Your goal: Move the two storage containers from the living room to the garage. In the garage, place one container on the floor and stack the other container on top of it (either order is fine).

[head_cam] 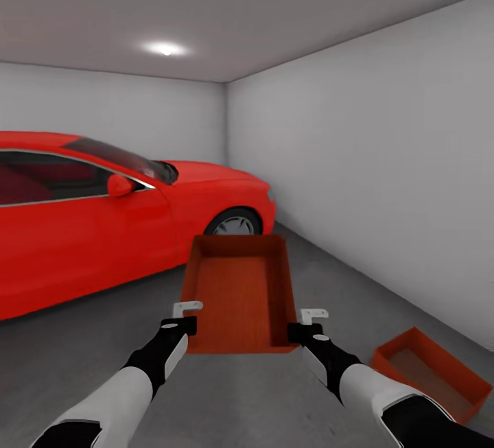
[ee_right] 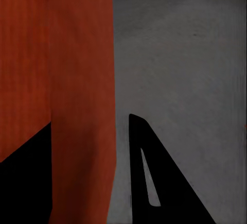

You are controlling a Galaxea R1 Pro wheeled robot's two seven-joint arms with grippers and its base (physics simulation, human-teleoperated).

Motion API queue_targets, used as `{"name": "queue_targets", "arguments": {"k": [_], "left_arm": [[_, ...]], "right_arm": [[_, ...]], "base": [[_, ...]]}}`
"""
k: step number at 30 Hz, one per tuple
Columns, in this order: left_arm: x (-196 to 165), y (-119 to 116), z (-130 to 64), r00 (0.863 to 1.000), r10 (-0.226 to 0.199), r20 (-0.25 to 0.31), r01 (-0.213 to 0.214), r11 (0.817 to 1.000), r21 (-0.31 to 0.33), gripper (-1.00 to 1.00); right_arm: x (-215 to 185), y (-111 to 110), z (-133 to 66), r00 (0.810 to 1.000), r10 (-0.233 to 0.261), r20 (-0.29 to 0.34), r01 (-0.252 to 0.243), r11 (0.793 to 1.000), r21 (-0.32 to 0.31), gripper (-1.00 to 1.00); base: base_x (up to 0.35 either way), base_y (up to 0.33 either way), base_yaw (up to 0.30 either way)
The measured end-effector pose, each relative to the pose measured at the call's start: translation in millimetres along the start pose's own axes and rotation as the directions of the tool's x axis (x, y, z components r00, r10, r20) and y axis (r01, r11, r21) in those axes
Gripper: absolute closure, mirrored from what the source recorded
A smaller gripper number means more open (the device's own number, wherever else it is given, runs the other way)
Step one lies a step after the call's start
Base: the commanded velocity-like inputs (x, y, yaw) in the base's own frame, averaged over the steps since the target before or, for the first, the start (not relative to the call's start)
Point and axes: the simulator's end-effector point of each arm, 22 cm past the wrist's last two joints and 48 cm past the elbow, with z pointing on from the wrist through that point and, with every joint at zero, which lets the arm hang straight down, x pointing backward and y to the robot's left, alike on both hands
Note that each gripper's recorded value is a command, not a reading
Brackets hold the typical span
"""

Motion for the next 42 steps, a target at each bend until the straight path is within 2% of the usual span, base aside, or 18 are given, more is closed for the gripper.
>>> {"name": "queue_targets", "arguments": {"k": [42], "left_arm": [[-0.5, -0.1, -0.1, 1.000, 0.001, 0.001, -0.001, 1.000, 0.000, 1.00]], "right_arm": [[-0.1, -0.1, 0.0, 1.000, 0.001, 0.001, -0.001, 1.000, 0.000, 1.00]], "base": [[0.322, 0.000, -0.282]]}}
